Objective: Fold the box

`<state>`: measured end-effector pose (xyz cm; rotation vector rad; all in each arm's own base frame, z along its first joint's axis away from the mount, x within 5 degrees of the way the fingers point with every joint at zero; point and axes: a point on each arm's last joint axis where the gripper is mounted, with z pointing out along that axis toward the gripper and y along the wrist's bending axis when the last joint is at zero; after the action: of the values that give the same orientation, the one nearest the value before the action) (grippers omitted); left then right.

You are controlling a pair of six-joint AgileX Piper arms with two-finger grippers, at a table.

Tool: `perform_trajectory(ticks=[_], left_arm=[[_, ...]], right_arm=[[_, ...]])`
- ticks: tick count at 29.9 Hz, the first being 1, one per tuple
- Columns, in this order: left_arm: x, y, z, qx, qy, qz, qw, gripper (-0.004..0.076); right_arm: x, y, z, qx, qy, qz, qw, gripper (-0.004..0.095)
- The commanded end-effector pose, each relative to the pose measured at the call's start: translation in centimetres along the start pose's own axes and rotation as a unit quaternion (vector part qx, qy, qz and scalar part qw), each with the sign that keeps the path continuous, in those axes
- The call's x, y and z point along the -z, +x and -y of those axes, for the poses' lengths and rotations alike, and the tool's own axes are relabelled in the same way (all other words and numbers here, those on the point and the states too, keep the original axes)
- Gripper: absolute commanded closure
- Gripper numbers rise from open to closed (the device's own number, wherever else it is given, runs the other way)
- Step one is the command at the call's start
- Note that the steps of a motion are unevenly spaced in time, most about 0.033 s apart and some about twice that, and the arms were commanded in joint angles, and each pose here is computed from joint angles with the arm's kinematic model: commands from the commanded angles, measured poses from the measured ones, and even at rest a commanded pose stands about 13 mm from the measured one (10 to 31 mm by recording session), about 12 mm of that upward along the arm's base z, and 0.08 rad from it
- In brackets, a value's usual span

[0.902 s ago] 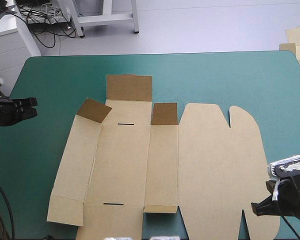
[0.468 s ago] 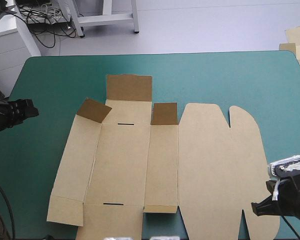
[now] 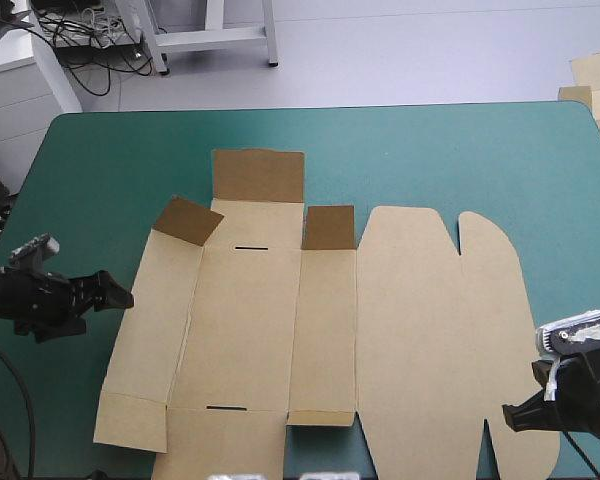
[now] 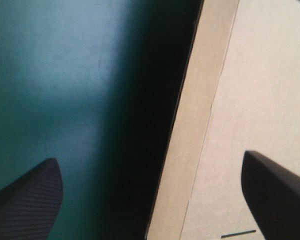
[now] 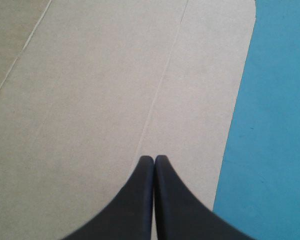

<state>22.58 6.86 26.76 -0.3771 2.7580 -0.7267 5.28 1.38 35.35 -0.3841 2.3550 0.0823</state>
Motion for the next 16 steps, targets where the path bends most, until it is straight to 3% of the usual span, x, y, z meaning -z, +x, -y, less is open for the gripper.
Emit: perform_trajectory(ticks=[1,16], left_arm=[[-0.6,1.6,0.9,-0.006,0.049,-0.030,0.998,0.0037],[-4.5,4.9,1.3,-0.034,0.081,-0.104,0.991,0.0038]], right_arm=[[0.5,-0.9,0.2,0.002,0.010,0.033,0.999,0.0928],[0.5,-0.7,0.2,0.002,0.009,0.021,1.000,0.0928]])
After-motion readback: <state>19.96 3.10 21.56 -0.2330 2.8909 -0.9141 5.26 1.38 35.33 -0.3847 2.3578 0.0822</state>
